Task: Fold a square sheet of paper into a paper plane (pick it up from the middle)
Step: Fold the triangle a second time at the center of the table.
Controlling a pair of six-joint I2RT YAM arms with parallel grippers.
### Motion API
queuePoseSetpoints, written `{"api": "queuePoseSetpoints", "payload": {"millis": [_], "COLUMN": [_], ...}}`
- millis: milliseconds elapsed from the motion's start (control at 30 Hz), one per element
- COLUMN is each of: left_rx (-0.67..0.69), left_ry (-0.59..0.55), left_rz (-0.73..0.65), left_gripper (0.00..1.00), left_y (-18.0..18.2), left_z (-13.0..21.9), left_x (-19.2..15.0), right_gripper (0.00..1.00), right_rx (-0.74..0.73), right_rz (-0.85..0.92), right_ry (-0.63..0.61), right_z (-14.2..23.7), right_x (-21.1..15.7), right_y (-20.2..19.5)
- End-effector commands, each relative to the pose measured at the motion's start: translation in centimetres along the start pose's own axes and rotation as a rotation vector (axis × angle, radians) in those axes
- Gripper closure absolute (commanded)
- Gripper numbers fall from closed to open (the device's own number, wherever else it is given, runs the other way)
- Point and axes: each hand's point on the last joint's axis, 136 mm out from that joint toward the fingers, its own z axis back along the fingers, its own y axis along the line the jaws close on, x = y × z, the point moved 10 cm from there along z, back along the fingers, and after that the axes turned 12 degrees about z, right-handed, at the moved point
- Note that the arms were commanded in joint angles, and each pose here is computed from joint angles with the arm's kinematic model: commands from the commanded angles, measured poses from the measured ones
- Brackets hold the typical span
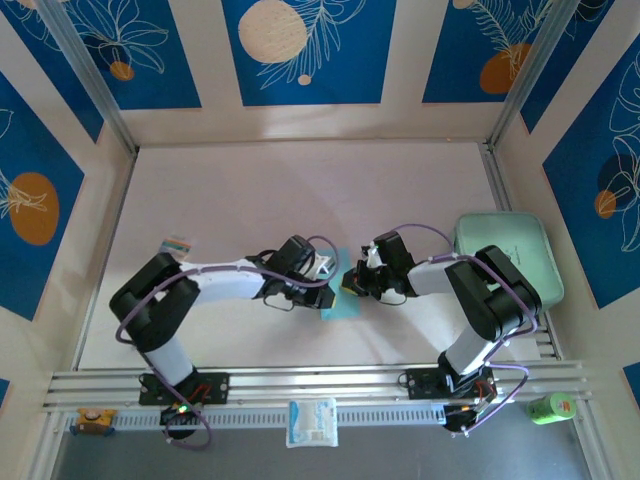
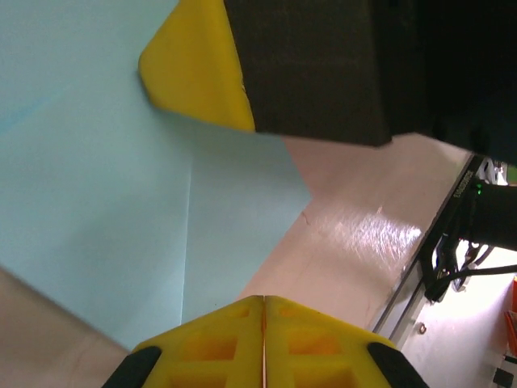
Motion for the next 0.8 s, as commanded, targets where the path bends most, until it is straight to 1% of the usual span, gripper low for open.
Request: {"api": "queuePoseSetpoints", "payload": {"millis": [0, 100, 233, 367, 467, 600, 667, 767], "left_rx": [0.012, 0.056, 0.104, 0.155, 0.153, 0.141, 0.137, 0.073], "left_ry": [0.062, 0.094, 0.121, 0.138, 0.136, 0.101, 0.058, -0.002], "left_rz": [0.017, 0.033, 0.046, 0.033, 0.027, -0.001, -0.017, -0.031], "left_gripper": [0.90, 0.90, 0.90, 0.90, 0.91, 0.92, 0.94, 0.94], "left_y": [0.9, 2.4, 3.9, 4.5, 4.3, 3.2, 2.4, 1.0], "left_z": [-1.2, -1.7, -1.5, -0.8, -0.3, 0.5, 1.0, 1.4], "left_x": [-0.4, -1.5, -2.9, -4.0, -4.2, -3.7, -3.1, -1.9], "right_gripper": [1.00, 1.00, 1.00, 1.00, 1.00, 1.00, 1.00, 1.00], "right_rx": [-0.155, -0.156, -0.156, -0.156, -0.152, -0.150, -0.148, -0.147], "right_rz": [-0.106, -0.105, -0.105, -0.106, -0.106, -0.106, -0.105, -0.109], "right_ry": [0.050, 0.049, 0.047, 0.046, 0.049, 0.051, 0.050, 0.049], "right_z": [0.1, 0.2, 0.3, 0.3, 0.3, 0.2, 0.2, 0.2], "right_x": [-2.0, -2.0, -2.0, -2.0, -1.9, -1.9, -1.9, -1.8], "right_y": [-2.8, -2.8, -2.8, -2.9, -2.9, -2.9, -2.9, -2.8]}}
